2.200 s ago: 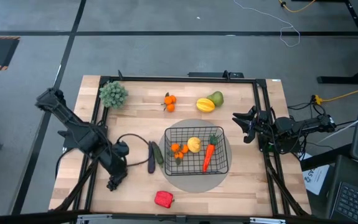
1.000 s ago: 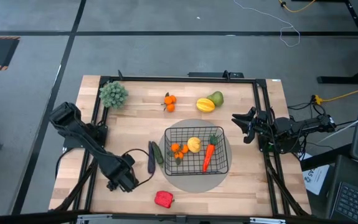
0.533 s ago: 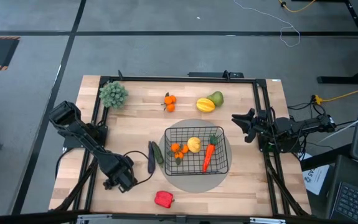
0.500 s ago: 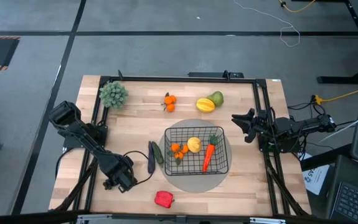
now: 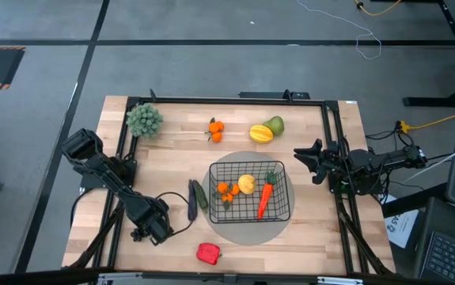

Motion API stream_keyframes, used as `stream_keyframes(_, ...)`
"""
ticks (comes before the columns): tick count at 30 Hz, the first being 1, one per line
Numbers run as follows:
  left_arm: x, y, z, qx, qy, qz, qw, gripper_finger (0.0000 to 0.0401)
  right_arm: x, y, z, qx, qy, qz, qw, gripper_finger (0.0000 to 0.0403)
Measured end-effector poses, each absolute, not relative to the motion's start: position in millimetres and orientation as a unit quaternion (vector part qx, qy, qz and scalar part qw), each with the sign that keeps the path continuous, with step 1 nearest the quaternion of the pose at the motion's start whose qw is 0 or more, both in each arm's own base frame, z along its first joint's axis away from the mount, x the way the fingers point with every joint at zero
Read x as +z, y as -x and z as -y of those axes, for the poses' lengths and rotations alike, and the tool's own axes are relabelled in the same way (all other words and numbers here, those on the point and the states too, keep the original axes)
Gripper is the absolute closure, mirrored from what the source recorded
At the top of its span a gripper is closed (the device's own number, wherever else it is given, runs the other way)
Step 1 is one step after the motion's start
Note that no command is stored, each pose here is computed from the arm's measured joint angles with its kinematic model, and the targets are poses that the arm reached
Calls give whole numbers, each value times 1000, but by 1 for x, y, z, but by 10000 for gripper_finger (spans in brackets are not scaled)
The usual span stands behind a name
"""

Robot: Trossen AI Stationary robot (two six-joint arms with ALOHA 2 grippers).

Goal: Build produce basket
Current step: Put the black grapes into the black wire basket

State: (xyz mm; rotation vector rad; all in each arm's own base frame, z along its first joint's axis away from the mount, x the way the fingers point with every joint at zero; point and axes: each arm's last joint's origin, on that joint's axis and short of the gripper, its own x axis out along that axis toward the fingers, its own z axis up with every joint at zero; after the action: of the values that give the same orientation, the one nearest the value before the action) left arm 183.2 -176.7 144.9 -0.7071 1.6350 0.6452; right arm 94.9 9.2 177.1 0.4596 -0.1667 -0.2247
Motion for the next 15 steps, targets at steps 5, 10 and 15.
stream_keyframes(5, 152, -184, 176, 327, 324, -695, 552, 393, 177, -95, -9, -111, -226, 82, 964, 272)
stream_keyframes(10, 175, -192, 181, 343, 309, -682, 567, 399, 177, -95, -9, -111, -225, 82, 964, 272)
stream_keyframes(15, 209, -202, 186, 356, 292, -651, 604, 401, 177, -95, -9, -111, -226, 83, 964, 272)
